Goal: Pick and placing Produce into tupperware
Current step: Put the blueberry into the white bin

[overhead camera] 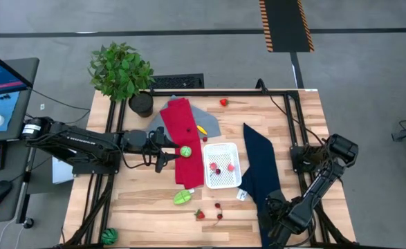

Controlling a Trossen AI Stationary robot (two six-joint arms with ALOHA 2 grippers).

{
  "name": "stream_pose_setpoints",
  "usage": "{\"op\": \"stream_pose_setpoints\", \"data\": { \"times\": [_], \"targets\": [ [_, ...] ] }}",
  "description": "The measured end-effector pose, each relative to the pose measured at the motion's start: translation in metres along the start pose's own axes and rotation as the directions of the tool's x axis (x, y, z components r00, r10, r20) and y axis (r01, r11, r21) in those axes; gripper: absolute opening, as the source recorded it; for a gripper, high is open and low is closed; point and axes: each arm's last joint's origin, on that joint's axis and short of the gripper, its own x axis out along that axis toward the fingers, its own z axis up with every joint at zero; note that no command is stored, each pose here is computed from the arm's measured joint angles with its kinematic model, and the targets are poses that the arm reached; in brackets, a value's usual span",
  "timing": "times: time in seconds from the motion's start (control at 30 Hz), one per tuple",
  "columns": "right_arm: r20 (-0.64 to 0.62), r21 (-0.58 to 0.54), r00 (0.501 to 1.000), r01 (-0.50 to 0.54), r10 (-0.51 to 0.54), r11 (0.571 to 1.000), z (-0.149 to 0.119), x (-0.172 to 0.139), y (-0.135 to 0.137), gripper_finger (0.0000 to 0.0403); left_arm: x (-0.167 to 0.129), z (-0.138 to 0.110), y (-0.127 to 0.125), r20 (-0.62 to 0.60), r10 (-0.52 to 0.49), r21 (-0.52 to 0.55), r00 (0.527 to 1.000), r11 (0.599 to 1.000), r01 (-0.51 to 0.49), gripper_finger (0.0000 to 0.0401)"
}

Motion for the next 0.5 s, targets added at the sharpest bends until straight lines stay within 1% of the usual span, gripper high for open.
{"op": "stream_pose_setpoints", "data": {
  "times": [0.5],
  "targets": [
    [-0.008, 0.018, 1.0, -0.008, 0.008, 1.0, 0.0008, 0.0038, 0.0002, 0.0147, 0.0, 0.0, 0.0, 0.0, 0.0, 0.0, 1.0, 1.0, 0.0, 0.0196]
  ]
}}
